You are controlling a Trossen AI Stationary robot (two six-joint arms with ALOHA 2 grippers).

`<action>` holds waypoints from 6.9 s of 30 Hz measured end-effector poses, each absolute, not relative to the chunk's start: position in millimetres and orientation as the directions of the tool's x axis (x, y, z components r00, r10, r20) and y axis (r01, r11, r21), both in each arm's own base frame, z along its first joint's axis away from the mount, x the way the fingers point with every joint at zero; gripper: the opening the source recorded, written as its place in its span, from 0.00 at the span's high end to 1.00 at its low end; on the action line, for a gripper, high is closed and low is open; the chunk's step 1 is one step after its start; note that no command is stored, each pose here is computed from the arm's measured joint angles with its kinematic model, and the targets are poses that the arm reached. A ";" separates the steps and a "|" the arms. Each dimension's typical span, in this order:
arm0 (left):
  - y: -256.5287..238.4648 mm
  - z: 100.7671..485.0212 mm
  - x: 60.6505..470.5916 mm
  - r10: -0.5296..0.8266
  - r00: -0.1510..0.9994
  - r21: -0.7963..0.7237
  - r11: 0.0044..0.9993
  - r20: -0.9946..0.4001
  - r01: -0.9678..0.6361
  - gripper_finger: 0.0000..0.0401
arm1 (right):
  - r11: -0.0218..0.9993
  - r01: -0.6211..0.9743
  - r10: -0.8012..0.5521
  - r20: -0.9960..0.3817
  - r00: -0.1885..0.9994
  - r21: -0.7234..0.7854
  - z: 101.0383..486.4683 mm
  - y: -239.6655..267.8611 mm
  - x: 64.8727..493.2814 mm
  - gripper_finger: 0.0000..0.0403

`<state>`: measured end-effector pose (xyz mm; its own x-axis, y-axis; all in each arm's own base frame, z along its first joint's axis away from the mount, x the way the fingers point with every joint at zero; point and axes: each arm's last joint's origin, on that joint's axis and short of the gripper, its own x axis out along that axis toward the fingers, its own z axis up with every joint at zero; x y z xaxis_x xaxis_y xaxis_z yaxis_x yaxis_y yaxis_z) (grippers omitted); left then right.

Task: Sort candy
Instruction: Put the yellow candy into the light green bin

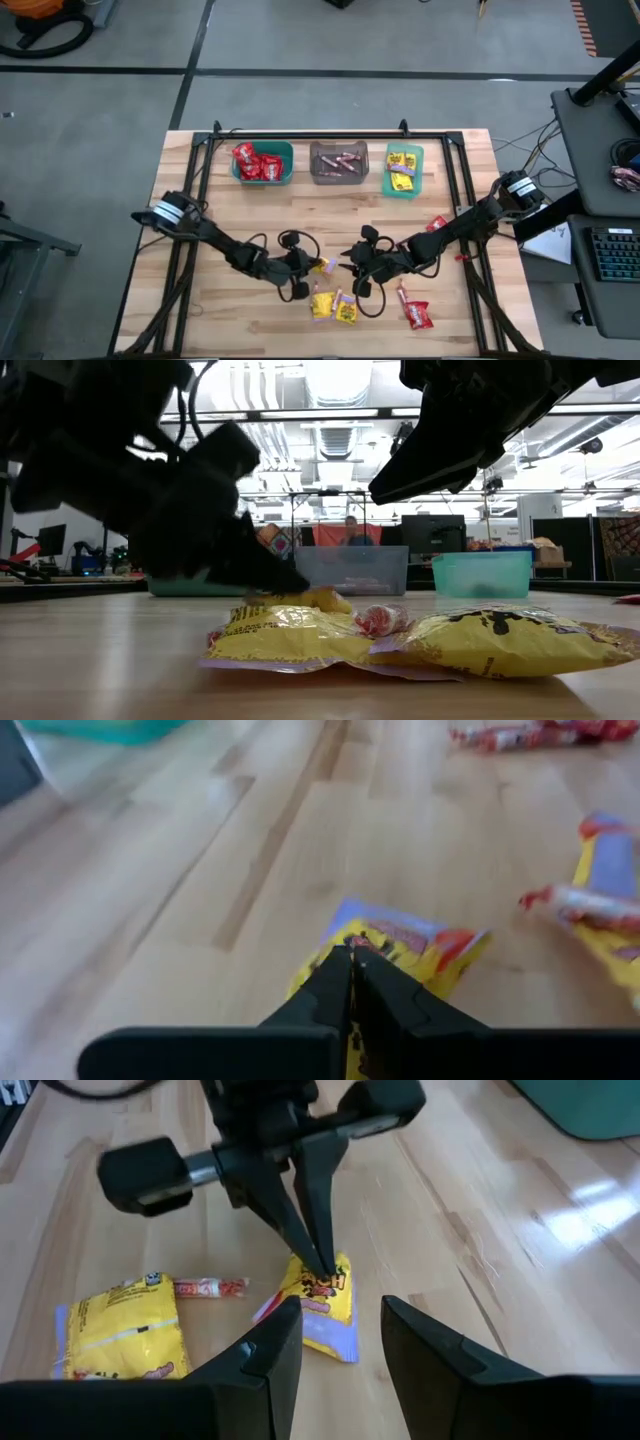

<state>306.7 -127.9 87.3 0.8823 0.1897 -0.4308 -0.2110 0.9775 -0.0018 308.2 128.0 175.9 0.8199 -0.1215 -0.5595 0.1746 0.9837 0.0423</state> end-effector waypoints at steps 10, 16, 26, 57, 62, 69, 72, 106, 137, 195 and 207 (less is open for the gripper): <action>-128.6 80.7 306.3 0.171 0.874 -0.036 0.977 -0.455 -0.210 1.00 | 0.984 0.174 -0.122 -0.560 0.820 0.041 175.9 128.0 308.2 0.68; -130.4 99.8 305.6 0.150 0.897 -0.034 0.983 -0.416 -0.180 1.00 | 0.984 0.174 -0.121 -0.560 0.820 0.042 175.9 128.0 308.2 0.68; -134.3 96.6 303.8 0.028 0.882 -0.083 0.994 -0.470 -0.076 1.00 | 0.984 0.174 -0.121 -0.560 0.819 0.041 175.7 128.0 308.2 0.68; -144.2 102.8 294.0 -0.015 0.855 -0.064 0.998 -0.518 -0.021 1.00 | 0.980 0.181 -0.101 -0.566 0.818 0.087 151.7 118.5 326.1 0.68; -145.1 100.6 291.2 -0.016 0.847 -0.074 0.997 -0.531 -0.028 1.00 | 0.966 0.161 -0.017 -0.573 0.819 0.201 134.1 109.6 339.0 0.68; -144.1 96.2 286.7 -0.012 0.833 -0.079 0.996 -0.553 -0.038 1.00 | 0.960 0.189 -0.039 -0.567 0.823 0.208 125.4 99.8 345.7 0.68; -143.7 95.4 285.9 -0.011 0.831 -0.078 0.996 -0.556 -0.039 1.00 | 0.957 0.196 -0.046 -0.560 0.828 0.212 126.1 96.6 347.1 0.68; -141.4 86.8 282.3 0.006 0.819 -0.123 0.988 -0.573 -0.093 1.00 | 0.968 0.220 -0.125 -0.532 0.838 0.119 117.8 93.2 351.4 0.68; -141.9 86.6 284.7 0.021 0.837 -0.141 0.983 -0.547 -0.117 1.00 | 0.957 0.188 -0.040 -0.541 0.840 0.222 117.9 97.3 351.4 0.68; -150.2 203.3 220.6 0.143 0.904 -0.094 0.976 -0.402 -0.196 1.00 | 0.986 0.161 -0.113 -0.511 0.852 0.051 175.3 87.7 360.9 0.98; -148.9 203.5 219.7 0.166 0.898 -0.071 0.975 -0.407 -0.212 1.00 | 0.453 0.826 -0.778 -0.601 0.183 -0.336 233.4 -23.5 251.5 0.98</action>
